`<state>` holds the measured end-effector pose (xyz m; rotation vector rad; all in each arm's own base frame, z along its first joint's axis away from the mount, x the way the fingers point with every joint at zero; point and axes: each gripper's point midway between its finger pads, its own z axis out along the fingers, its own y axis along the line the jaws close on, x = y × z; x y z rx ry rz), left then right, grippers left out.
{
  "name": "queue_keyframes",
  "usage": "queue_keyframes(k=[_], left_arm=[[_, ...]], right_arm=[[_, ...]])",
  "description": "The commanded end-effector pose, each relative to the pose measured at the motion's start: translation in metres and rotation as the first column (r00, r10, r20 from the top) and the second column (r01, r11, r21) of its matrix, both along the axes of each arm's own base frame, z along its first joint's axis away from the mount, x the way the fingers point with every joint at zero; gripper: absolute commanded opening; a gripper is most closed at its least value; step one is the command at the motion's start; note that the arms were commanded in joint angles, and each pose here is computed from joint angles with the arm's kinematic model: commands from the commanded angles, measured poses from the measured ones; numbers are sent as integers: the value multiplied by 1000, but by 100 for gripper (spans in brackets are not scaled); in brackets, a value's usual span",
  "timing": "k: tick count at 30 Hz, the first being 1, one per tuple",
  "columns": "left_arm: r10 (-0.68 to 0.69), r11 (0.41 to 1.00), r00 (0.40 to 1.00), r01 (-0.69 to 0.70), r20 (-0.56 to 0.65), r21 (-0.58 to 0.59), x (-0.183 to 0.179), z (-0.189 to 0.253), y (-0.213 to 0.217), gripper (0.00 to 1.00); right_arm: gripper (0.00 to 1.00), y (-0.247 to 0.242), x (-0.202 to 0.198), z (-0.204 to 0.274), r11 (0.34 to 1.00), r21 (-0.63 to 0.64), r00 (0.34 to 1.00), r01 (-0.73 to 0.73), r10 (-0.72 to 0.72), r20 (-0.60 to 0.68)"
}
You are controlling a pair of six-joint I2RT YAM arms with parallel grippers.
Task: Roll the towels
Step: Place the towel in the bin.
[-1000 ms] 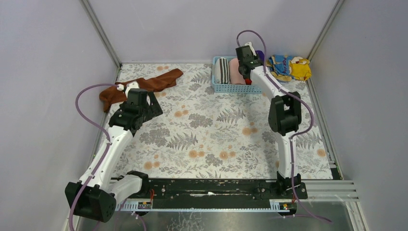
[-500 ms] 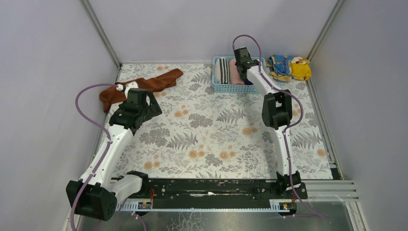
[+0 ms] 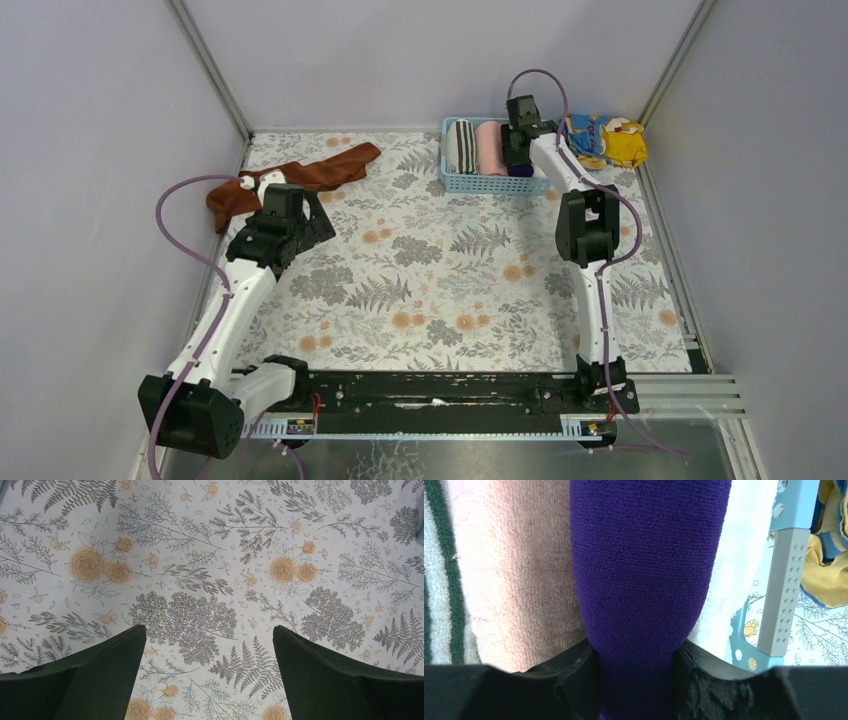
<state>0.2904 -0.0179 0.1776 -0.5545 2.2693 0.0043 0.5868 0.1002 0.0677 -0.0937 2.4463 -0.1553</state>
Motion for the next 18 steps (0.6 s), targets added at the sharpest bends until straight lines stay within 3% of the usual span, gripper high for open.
queue_keyframes(k=[1, 11, 18], left_arm=[[7, 1000, 1000, -8, 9, 10, 0, 0, 5, 98], [11, 1000, 1000, -11, 19, 3, -2, 2, 7, 98], [11, 1000, 999, -11, 30, 2, -2, 5, 7, 98]], right_arm=[[51, 12, -23, 19, 995, 96, 1000, 0, 3, -31], [61, 14, -29, 36, 992, 123, 1000, 13, -10, -28], [69, 17, -29, 75, 985, 172, 998, 4, -15, 63]])
